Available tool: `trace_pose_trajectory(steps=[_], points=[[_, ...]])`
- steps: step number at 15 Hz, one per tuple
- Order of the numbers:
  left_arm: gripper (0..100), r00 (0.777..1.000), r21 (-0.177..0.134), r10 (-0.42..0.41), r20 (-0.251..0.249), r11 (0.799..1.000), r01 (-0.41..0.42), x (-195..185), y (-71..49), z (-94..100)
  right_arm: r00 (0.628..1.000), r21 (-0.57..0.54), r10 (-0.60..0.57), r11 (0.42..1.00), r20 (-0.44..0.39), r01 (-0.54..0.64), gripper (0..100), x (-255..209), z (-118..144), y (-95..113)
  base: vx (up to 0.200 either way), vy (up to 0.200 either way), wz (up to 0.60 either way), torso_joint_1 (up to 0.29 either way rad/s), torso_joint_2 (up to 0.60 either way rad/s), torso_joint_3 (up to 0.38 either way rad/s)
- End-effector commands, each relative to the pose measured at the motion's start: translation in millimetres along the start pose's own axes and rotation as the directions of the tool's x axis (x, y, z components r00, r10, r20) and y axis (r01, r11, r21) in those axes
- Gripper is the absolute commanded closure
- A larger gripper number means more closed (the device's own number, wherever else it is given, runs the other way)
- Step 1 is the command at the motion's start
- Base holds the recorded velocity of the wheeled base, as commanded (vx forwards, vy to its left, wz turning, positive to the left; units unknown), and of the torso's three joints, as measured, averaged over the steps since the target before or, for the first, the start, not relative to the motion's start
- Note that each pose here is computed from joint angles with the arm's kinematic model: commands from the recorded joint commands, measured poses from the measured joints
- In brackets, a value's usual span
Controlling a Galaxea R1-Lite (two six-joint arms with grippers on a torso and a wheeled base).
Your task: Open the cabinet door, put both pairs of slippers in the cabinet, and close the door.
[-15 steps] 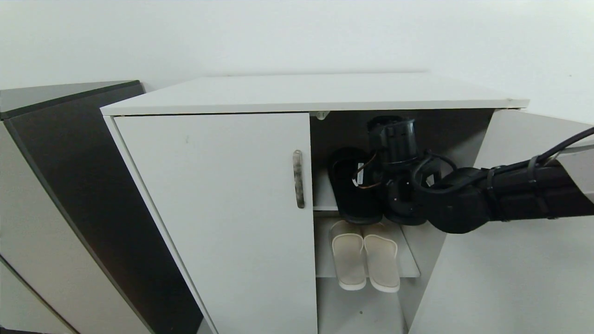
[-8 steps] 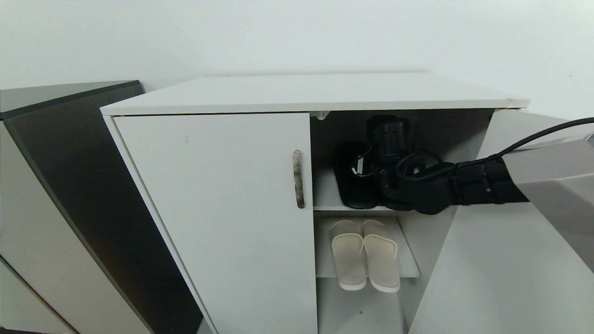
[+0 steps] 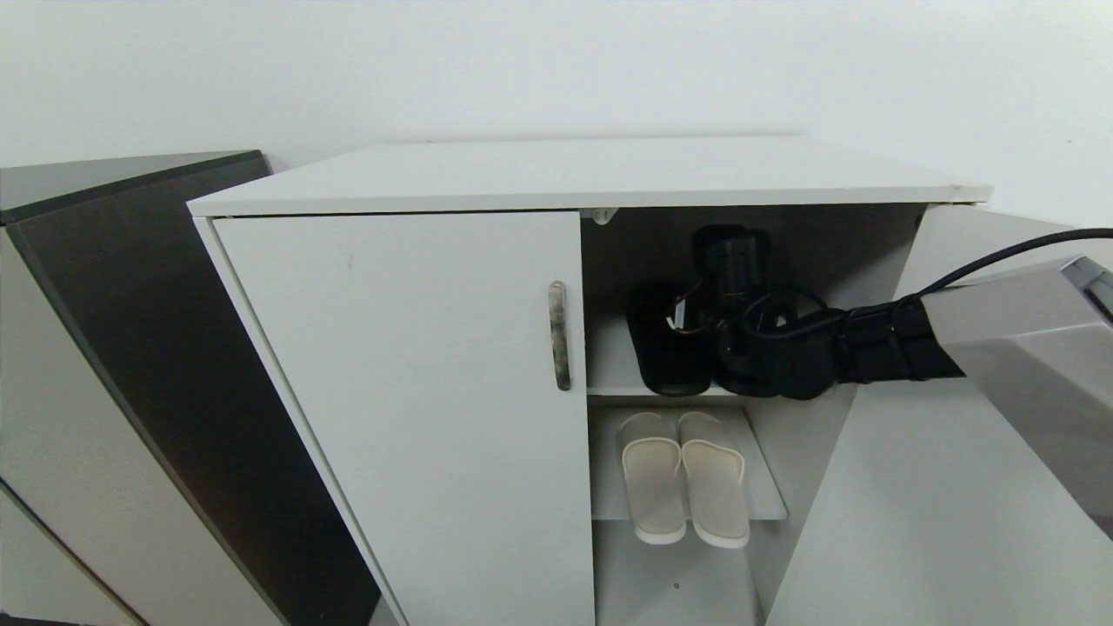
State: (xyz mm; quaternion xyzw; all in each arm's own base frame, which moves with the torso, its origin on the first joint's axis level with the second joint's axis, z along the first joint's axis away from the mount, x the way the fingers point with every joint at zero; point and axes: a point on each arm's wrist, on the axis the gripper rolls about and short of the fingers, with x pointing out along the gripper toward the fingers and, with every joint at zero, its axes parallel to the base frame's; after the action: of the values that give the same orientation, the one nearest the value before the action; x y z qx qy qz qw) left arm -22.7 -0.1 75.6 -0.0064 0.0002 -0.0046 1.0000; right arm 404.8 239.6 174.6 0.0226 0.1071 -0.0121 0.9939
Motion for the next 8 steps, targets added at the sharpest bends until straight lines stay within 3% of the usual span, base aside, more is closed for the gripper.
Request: trace_pose_trajectory(steps=[1, 8], points=[[100, 1.000, -0.001, 0.000, 0.000, 1.000, 0.000, 0, 0.0, 0.0, 1.000, -0.003, 0.001, 1.000, -0.003, -0.001, 0, -7, 2, -2, 0.000, 0.000, 0.00, 0.000, 0.00, 0.000], [100, 1.000, -0.003, 0.000, 0.000, 1.000, 0.000, 0, 0.0, 0.0, 0.988, 0.008, 0.150, 0.989, 0.040, -0.151, 0, -129, 10, -33, 0.000, 0.000, 0.00, 0.000, 0.00, 0.000]])
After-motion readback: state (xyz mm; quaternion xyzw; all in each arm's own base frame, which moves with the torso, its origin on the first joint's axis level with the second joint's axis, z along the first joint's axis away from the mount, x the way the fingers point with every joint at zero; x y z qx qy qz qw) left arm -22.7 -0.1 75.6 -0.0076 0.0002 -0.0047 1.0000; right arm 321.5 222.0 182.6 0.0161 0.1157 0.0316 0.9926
